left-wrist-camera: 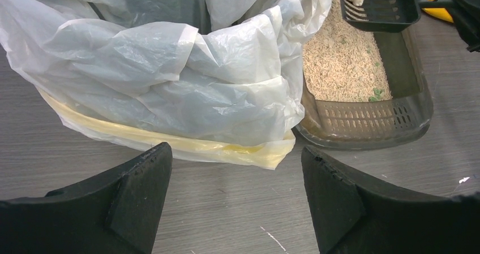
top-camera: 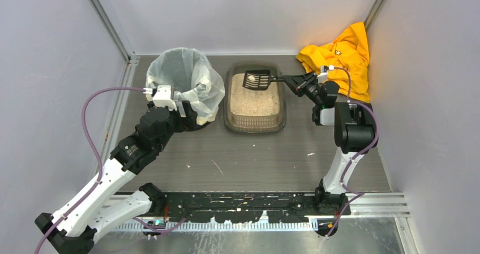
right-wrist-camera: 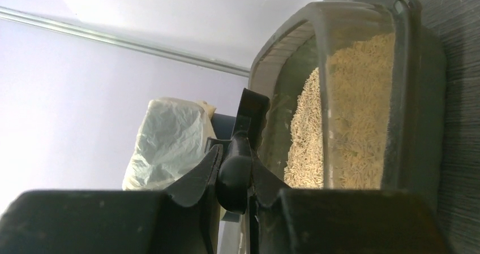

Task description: Clean the litter box

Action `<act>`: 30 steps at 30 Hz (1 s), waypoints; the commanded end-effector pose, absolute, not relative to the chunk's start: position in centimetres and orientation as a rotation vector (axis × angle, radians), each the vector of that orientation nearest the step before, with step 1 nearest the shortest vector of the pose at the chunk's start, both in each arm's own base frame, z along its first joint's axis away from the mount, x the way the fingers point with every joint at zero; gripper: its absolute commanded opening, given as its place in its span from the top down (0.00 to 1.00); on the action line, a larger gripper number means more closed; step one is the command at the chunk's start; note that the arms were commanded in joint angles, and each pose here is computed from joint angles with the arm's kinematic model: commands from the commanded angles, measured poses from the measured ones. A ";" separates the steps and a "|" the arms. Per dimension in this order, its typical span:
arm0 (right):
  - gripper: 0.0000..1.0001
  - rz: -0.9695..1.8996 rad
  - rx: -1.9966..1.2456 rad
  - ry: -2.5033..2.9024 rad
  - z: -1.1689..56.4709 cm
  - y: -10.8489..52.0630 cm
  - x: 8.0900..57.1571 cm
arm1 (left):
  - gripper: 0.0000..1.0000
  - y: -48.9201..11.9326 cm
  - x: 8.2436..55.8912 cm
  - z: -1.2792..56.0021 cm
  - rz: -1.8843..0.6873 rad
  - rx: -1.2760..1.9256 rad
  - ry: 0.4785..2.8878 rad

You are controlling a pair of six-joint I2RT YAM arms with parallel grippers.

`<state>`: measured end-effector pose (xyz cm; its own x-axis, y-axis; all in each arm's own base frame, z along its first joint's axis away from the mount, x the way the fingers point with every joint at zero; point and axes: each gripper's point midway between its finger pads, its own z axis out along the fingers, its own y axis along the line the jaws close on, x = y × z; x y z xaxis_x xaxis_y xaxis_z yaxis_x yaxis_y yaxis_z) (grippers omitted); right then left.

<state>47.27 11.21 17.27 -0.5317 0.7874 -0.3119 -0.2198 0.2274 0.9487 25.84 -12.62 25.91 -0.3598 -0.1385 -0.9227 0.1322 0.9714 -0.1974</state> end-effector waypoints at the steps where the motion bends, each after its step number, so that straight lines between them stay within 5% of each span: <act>1: 0.99 1.395 0.391 1.533 24.5 11.0 46.5 | 0.16 -11.9 26.1 28.7 -0.301 -0.093 1.844; 14: 0.99 1.355 0.209 1.596 35.2 16.7 46.4 | 0.13 -9.0 24.2 31.5 -0.289 -0.162 1.758; 30: 0.99 1.323 -0.326 1.663 39.1 35.9 44.2 | 0.14 -7.3 22.8 31.8 -0.303 -0.201 1.678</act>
